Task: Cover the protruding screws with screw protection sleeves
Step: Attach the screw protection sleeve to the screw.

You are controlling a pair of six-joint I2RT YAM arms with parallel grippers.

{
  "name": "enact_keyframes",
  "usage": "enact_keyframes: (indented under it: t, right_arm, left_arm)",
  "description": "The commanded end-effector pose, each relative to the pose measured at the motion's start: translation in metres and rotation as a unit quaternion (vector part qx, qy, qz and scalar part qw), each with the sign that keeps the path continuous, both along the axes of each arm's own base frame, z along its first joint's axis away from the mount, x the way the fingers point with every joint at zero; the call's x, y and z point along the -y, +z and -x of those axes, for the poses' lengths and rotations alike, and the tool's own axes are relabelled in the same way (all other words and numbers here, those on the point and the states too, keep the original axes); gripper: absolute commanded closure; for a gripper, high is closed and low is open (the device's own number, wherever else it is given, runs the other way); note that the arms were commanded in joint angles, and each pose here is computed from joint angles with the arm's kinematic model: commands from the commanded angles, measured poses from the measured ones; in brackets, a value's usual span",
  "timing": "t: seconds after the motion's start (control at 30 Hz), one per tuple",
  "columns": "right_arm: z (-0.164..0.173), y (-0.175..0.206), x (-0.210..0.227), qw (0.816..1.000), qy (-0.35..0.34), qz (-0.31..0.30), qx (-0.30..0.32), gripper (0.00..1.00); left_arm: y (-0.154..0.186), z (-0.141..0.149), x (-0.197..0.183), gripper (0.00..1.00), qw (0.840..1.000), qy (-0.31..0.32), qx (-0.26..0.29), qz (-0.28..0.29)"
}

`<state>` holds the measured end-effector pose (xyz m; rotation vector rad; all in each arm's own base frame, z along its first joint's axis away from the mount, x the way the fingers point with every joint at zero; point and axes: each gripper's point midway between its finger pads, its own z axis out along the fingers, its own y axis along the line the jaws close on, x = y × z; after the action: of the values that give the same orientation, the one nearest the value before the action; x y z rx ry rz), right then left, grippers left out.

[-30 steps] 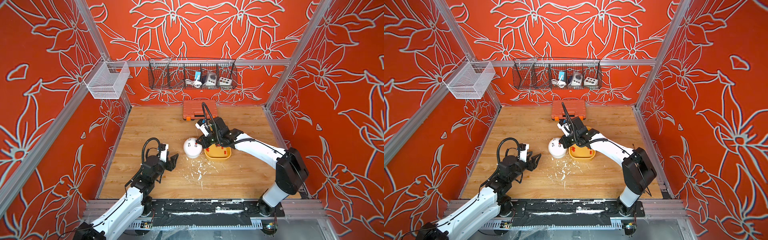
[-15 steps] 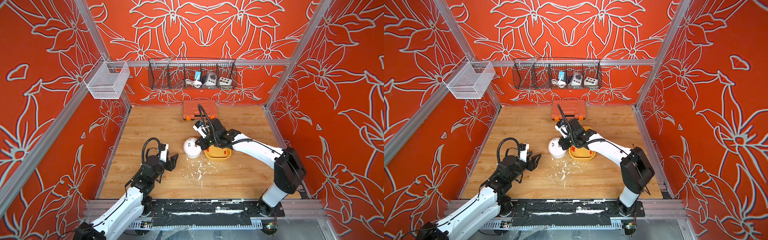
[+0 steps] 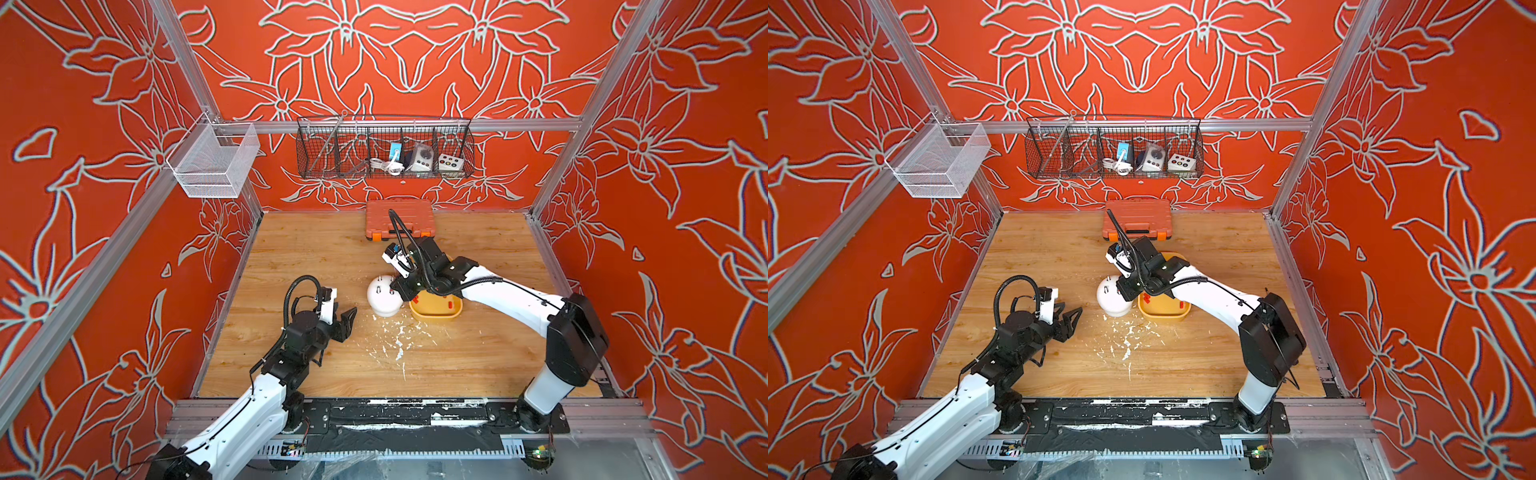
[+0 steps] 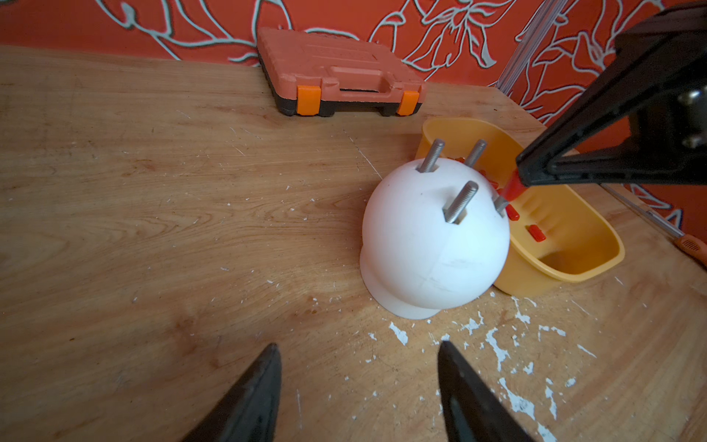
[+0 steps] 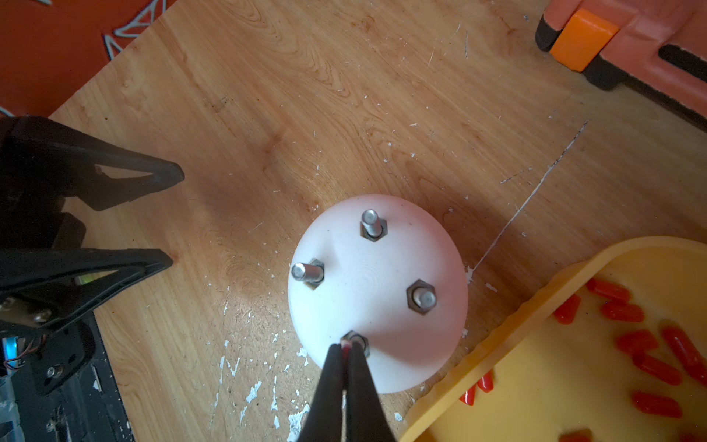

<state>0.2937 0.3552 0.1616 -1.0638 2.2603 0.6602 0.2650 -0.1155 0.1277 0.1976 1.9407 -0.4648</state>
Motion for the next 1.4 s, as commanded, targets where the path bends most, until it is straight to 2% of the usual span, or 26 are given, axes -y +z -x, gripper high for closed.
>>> enact_keyframes:
  t: [0.0, 0.1, 0.27, 0.47, 0.7, 1.37]
  right_arm:
    - [0.005, -0.006, 0.004, 1.0, 0.007, 0.025, -0.002, 0.9]
    - [0.004, 0.01, 0.001, 1.0, 0.003, 0.0, 0.004, 0.7]
    - [-0.003, 0.043, 0.001, 0.998, -0.021, -0.06, -0.007, 0.54]
    - [-0.015, 0.046, 0.007, 0.986, -0.053, -0.128, -0.095, 0.51]
    - [-0.015, 0.022, 0.002, 0.978, -0.053, -0.125, -0.155, 0.5]
    - [-0.02, -0.03, 0.01, 0.973, -0.093, -0.083, -0.192, 0.53]
  left_arm:
    - [0.013, -0.004, 0.002, 0.37, 1.0, -0.001, 0.021, 0.003]
    - [0.012, -0.004, 0.001, 0.37, 1.0, 0.001, 0.02, 0.002]
    - [0.013, -0.004, 0.001, 0.37, 1.0, 0.002, 0.021, 0.003]
    - [0.013, -0.004, 0.001, 0.37, 1.0, 0.001, 0.022, 0.003]
    - [0.014, -0.003, 0.001, 0.36, 1.0, 0.002, 0.023, 0.004]
    - [0.014, -0.003, 0.0, 0.36, 1.0, 0.004, 0.023, 0.004]
